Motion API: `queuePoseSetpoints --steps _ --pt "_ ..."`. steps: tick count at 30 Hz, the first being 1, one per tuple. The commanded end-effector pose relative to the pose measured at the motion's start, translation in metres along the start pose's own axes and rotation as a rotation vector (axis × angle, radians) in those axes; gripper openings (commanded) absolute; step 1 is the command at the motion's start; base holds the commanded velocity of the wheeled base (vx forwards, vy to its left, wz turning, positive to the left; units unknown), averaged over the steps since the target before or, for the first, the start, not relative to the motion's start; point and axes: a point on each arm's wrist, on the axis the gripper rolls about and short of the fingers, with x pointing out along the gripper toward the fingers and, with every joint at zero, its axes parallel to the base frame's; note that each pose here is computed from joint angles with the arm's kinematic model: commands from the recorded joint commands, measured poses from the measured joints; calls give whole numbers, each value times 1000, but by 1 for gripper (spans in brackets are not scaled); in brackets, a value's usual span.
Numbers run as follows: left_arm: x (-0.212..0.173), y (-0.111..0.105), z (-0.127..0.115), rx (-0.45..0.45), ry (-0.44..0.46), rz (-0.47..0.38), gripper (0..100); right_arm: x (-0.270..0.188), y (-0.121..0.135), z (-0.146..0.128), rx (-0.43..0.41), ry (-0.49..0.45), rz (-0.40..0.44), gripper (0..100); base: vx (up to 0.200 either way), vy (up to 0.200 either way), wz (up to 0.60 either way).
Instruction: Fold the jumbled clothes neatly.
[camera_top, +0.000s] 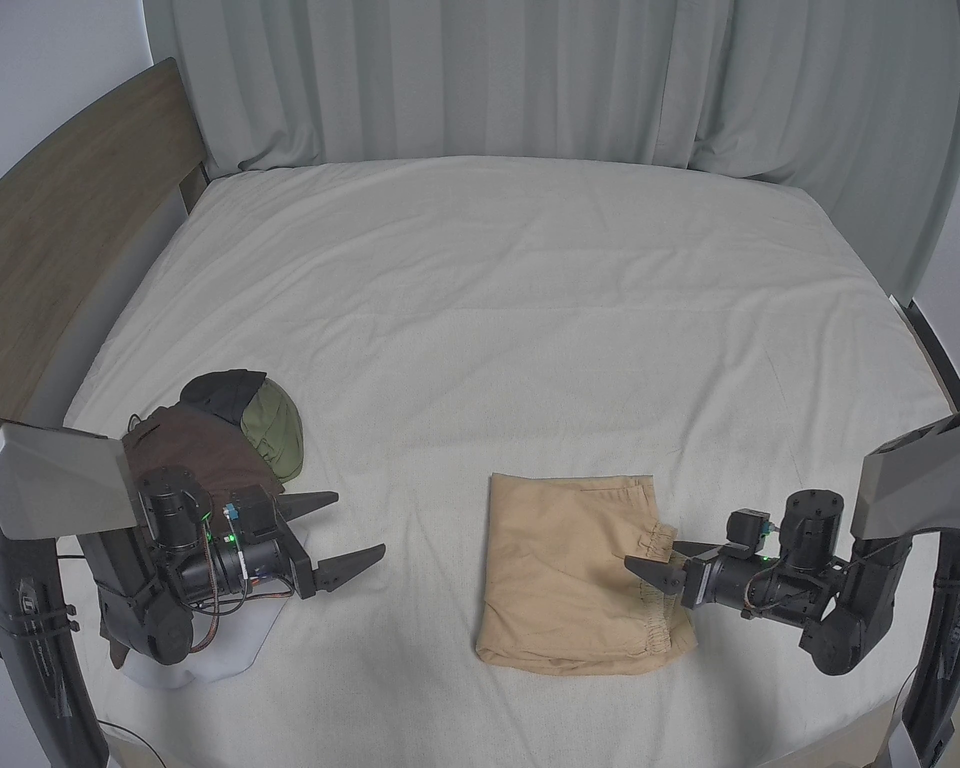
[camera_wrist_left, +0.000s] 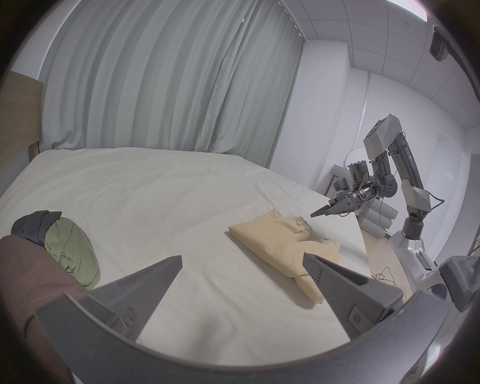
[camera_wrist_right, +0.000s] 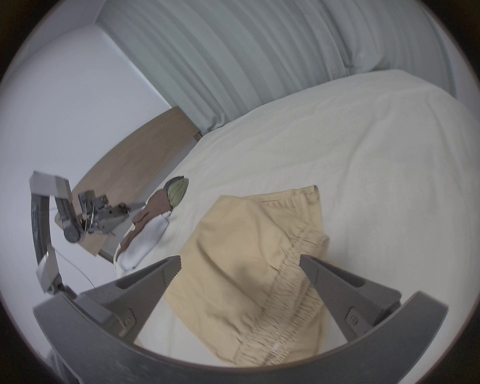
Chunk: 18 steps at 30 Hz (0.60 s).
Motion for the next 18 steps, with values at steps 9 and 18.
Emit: queuePoseSetpoints --steps 9,18 --pt "0 0 0 1 0 1 100 -24 -29 -36 -58 175 -73 100 0 0 0" --pt "0 0 -1 -1 3 1 100 -19 -35 -50 -32 230 -81 100 0 0 0"
